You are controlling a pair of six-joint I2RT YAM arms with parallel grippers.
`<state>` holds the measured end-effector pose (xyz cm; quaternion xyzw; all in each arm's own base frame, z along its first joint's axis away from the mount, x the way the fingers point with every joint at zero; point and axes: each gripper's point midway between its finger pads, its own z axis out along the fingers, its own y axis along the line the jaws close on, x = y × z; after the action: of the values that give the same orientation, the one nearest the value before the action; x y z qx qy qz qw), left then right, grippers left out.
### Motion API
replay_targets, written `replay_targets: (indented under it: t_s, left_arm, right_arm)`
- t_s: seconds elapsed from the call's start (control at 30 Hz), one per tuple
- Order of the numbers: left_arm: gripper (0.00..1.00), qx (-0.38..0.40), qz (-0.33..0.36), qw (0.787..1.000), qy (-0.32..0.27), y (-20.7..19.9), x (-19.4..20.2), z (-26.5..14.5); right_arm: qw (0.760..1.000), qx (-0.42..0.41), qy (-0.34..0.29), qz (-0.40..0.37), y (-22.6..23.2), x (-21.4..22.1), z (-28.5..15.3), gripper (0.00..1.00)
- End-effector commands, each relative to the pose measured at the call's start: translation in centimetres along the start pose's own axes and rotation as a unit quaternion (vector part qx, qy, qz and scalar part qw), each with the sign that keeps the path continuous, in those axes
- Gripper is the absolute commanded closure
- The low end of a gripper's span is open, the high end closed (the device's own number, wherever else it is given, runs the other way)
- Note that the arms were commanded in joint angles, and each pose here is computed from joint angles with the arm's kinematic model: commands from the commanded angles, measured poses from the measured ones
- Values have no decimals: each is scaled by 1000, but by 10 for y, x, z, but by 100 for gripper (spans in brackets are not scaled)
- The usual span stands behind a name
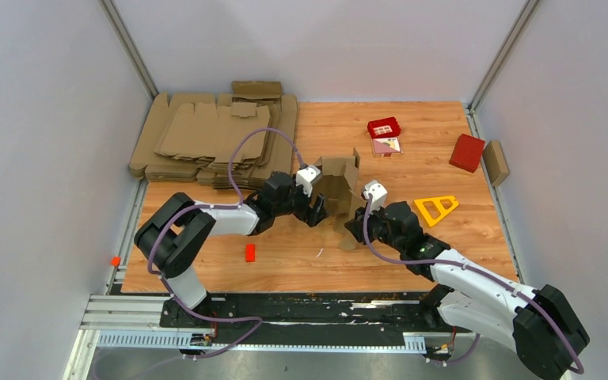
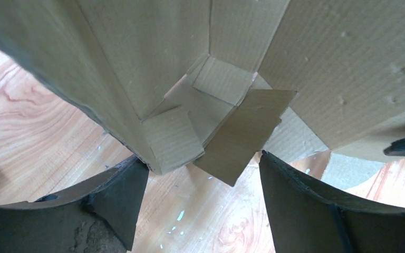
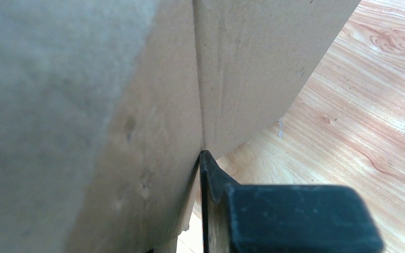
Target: Fold the paper box
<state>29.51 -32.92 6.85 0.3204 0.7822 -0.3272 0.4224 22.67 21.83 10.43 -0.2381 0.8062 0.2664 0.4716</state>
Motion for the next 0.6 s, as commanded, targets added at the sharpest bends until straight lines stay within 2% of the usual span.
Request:
replay_targets:
  t_s: [0.0,0.13,0.27,0.57]
  left_arm:
    - [21,-12,6,1000,-14,5,-13,9]
    - [28,-35,-2,999,-14,12,-13,11]
    - [42,-45,-15,999,-25,15,-16,14]
    - [46,-47,-19,998,-31,5,-13,24]
  right_arm:
    - [1000,-14,-24,-8,6,-20,2,82]
    - [1000,-17,-22,-8,7,-19,3,82]
    - [1000,-20,-19,-7,8,-17,4,82]
    - [1000,-26,-18,-2,10,-16,7,82]
